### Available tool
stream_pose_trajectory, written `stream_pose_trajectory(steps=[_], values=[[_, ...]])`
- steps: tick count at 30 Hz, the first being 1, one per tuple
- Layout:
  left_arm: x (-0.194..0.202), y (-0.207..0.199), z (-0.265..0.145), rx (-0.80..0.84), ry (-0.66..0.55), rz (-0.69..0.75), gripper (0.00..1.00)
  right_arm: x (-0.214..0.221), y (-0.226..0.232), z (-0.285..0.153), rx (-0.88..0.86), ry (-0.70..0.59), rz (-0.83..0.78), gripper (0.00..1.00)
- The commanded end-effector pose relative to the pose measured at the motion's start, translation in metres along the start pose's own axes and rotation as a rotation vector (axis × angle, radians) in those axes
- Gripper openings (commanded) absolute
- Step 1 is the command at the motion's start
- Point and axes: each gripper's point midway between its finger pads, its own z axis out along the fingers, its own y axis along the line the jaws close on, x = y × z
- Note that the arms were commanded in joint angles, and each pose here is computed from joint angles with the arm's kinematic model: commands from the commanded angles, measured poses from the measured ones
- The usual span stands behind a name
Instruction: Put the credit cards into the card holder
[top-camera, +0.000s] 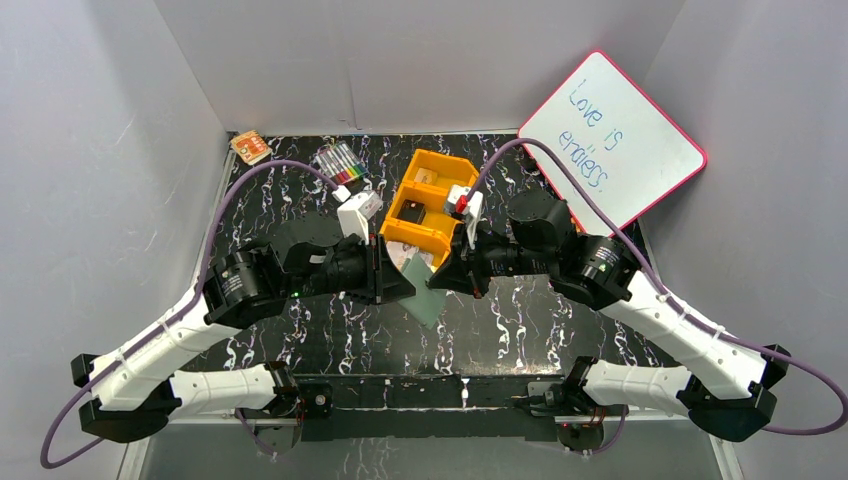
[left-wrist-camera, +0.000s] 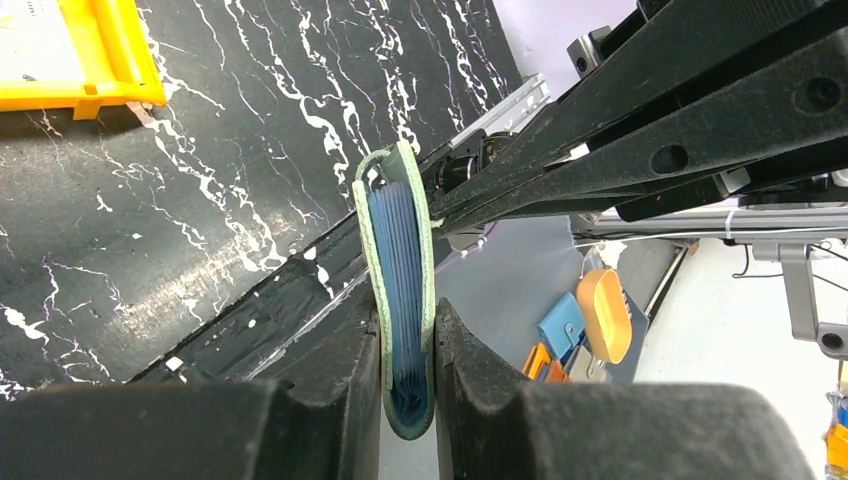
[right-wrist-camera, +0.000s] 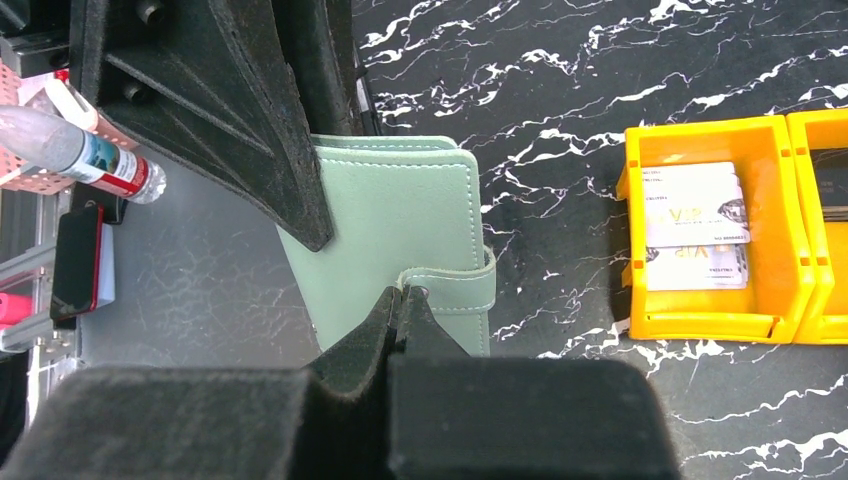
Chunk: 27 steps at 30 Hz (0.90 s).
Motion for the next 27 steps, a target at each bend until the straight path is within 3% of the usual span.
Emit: stream_pose_trajectory(steps=[1,27], values=[[-0.037,-0.092,-0.033,0.411,-0.133,0.029,0.00,-0.001,0.006,0.020,-0.059,-0.010,0.009,0.00],[-0.046,-0.125,-0.052,0.582,-0.158,0.013,0.00,0.011,0.008,0.043,-0.066,0.020,0.045,0.00]])
